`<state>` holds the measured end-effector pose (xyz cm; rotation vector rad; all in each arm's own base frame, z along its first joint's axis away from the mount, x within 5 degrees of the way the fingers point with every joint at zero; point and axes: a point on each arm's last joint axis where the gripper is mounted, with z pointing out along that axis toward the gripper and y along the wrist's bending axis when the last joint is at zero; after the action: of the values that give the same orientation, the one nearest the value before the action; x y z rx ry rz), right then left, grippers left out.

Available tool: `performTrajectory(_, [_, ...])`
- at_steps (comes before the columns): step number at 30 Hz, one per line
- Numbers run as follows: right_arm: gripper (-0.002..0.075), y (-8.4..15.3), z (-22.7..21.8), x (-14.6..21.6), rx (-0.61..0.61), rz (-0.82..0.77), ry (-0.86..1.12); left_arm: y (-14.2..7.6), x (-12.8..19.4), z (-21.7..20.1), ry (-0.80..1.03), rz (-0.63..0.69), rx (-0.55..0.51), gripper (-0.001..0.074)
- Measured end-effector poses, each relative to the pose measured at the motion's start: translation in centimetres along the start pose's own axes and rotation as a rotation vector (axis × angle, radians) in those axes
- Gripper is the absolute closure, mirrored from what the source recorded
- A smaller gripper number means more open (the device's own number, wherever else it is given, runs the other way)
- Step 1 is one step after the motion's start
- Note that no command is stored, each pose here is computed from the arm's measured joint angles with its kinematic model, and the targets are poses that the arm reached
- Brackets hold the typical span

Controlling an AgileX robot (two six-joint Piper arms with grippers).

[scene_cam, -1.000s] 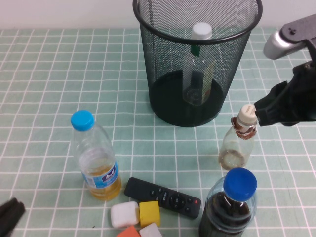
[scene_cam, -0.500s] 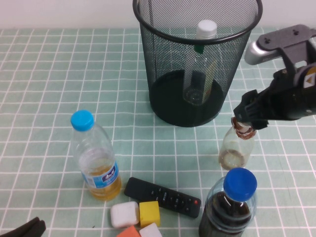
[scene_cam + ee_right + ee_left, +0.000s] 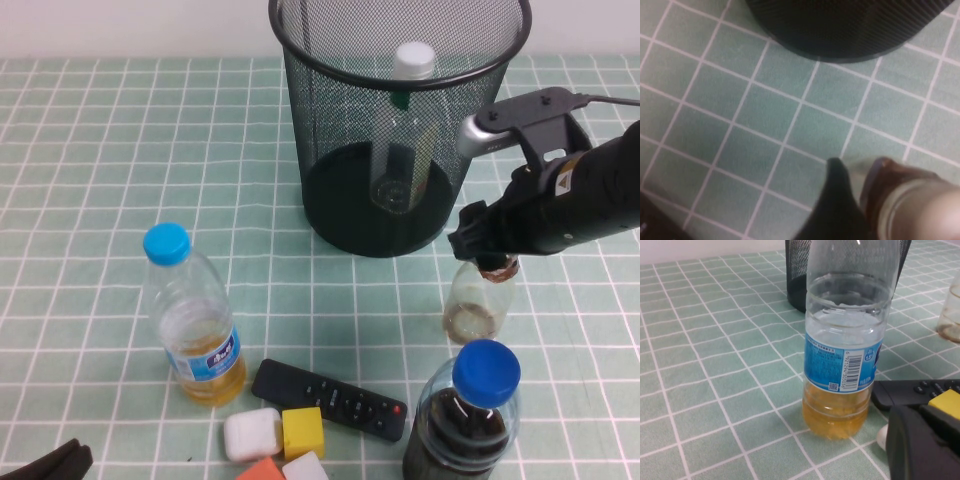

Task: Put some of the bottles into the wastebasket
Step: Pick up a bottle from the table with right arm, then place the bottle in the trash can

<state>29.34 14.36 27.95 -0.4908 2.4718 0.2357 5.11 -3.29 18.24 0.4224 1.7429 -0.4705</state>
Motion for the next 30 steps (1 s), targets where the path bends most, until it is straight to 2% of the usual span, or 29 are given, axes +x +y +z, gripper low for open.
performTrajectory(3, [0.0325, 0.0, 0.5, -0.1, 0.001, 0.0, -0.005, 0.0, 0.0, 0.0, 0.0, 0.0, 0.0, 0.0738])
performTrajectory(5, [0.0421, 0.0, 0.6, -0.1, 0.003, -0.003, -0.005, 0.0, 0.0, 0.0, 0.0, 0.0, 0.0, 0.0738])
performTrajectory(10, [0.0433, -0.2, 0.6, -0.1, 0.02, -0.019, -0.001, 0.0, 0.0, 0.0, 0.0, 0.0, 0.0, 0.0738])
performTrajectory(15, [0.0433, -0.8, -1.0, 0.2, 0.089, -0.04, 0.05, 0.0, 0.0, 0.0, 0.0, -0.001, 0.0, 0.0738])
performTrajectory(19, [0.0433, -1.3, -5.2, -0.8, 0.176, 0.001, 0.075, 0.0, 0.0, 0.0, 0.0, -0.001, 0.0, 0.0738])
performTrajectory(24, [0.0433, -2.1, -12.0, -3.7, 0.3, 0.064, 0.044, 0.0, 0.0, 0.0, 0.0, -0.001, 0.0, 0.0738])
performTrajectory(30, [0.0433, -2.5, -21.6, -9.9, 0.385, 0.058, -0.3, 0.0, 0.0, 0.0, 0.0, -0.001, 0.0, 0.0738])
